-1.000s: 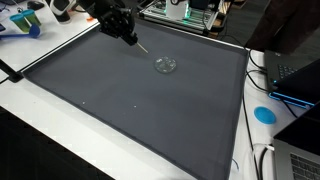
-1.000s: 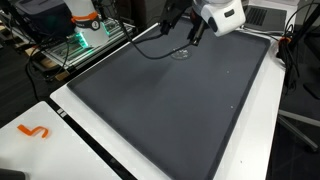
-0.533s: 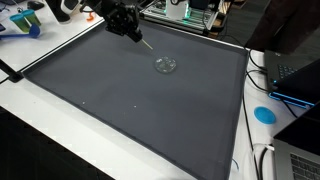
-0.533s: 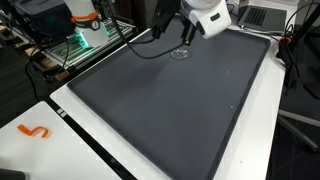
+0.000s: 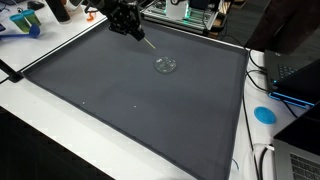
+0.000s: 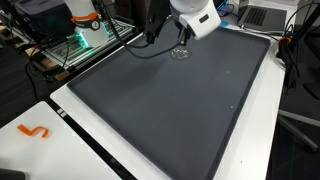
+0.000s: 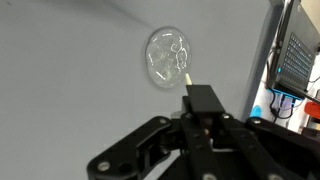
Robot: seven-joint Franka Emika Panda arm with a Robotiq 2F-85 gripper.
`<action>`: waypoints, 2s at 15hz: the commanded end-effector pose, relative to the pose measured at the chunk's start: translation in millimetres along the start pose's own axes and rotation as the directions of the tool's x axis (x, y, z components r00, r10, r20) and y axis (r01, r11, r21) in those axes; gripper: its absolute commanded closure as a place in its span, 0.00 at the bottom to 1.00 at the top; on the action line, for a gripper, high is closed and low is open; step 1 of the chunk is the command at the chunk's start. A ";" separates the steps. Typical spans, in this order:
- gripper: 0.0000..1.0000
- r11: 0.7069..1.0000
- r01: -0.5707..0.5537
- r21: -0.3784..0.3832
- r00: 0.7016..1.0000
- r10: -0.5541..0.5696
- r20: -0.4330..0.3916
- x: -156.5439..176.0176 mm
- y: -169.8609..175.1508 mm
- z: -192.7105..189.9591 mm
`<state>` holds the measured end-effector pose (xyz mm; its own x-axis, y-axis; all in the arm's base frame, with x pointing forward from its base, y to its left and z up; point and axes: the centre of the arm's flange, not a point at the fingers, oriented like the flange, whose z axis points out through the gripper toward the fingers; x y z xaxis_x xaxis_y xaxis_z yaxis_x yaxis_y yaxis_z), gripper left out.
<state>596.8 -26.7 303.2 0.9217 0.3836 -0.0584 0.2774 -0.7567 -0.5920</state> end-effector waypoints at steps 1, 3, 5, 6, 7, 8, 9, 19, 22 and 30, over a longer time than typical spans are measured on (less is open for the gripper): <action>0.97 1.000 0.023 0.004 0.998 -0.023 -0.059 -23.1 0.3 5.2; 0.97 1.000 0.029 -0.007 0.996 -0.029 -0.087 -26.8 1.6 7.1; 0.97 0.999 0.046 -0.011 0.992 -0.047 -0.115 -29.3 3.0 9.3; 0.97 0.998 0.055 -0.015 0.990 -0.057 -0.129 -30.2 3.3 10.9; 0.97 0.998 0.061 -0.021 0.988 -0.063 -0.140 -31.5 3.9 12.6; 0.97 0.998 0.060 -0.032 0.987 -0.064 -0.151 -32.6 4.3 13.9; 0.97 0.997 0.064 -0.043 0.985 -0.070 -0.158 -34.1 4.7 15.3; 0.97 0.989 0.077 -0.126 0.967 -0.105 -0.234 -46.2 1.4 26.2; 0.97 0.987 0.067 -0.148 0.964 -0.102 -0.244 -48.6 -2.2 30.2; 0.97 0.979 0.060 -0.194 0.962 -0.109 -0.251 -52.5 -18.9 35.8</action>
<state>549.3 -20.0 284.5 0.9229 0.3323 0.1944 0.3848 -0.8127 -0.4376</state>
